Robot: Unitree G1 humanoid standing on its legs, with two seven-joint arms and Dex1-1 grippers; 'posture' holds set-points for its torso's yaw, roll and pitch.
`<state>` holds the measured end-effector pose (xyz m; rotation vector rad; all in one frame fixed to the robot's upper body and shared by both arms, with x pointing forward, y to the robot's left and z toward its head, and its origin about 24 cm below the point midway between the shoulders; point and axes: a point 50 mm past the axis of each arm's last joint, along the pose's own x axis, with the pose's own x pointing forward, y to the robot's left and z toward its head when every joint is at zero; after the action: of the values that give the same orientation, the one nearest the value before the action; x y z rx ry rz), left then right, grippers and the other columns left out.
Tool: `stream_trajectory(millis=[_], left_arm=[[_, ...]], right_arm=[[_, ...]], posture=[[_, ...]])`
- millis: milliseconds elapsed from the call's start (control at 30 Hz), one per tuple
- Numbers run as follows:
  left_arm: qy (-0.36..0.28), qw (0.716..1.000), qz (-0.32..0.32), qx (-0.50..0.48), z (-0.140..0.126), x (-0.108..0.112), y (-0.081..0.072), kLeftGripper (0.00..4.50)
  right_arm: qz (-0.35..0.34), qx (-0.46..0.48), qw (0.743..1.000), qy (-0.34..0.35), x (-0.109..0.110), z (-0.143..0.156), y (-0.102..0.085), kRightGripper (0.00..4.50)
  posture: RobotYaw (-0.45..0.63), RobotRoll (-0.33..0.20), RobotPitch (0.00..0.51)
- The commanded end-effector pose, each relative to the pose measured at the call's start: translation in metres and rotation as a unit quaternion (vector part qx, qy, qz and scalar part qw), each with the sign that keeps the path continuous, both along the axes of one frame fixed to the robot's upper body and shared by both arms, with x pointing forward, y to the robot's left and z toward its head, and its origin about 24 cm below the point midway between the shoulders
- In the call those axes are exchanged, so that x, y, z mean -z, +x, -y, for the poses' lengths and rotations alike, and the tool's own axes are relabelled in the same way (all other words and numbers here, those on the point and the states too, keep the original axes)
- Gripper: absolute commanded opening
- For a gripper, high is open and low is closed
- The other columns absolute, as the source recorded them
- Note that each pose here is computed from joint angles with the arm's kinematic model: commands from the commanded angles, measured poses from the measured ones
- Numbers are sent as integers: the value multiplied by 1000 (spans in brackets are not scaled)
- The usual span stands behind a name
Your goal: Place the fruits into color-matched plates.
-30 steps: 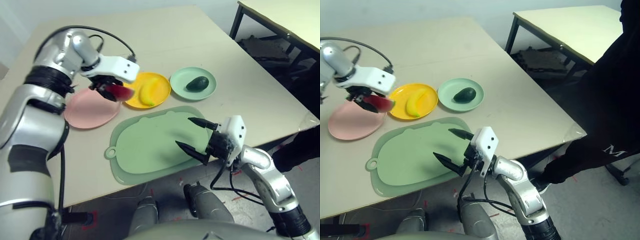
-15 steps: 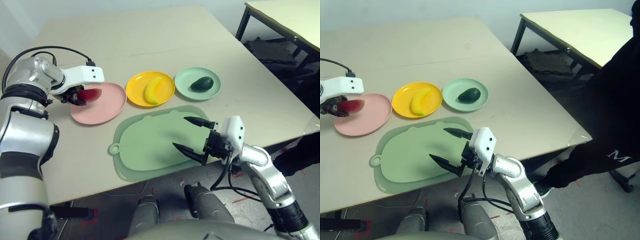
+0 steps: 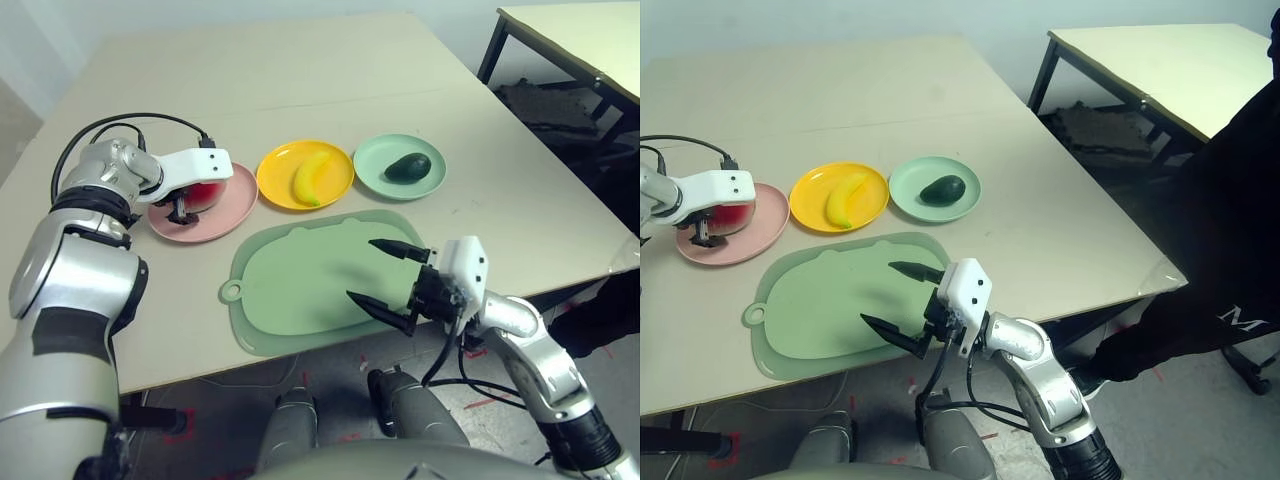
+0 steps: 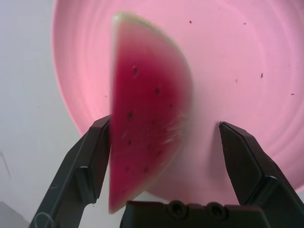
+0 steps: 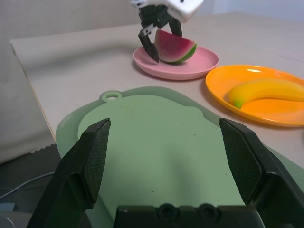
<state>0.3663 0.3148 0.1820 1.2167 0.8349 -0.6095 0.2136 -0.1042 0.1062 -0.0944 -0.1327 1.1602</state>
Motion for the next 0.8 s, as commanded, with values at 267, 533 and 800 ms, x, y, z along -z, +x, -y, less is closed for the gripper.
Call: stream_trajectory(millis=[267,533,800], left_arm=[[-398,907,133,28,-6,-96,-19,4473],[-590,749,281,-108,-29,-53,-60,4473],[-584,707,357,-178,-31,1,-103,4473]], right_arm=[[109,271,953,79,-92,85,83,4500],[25,408,903,133,-49,131,97,4500],[25,362,928,88,18,123,61,4500]], posture=[[-121,0,114],[28,0,103],[67,0,108]])
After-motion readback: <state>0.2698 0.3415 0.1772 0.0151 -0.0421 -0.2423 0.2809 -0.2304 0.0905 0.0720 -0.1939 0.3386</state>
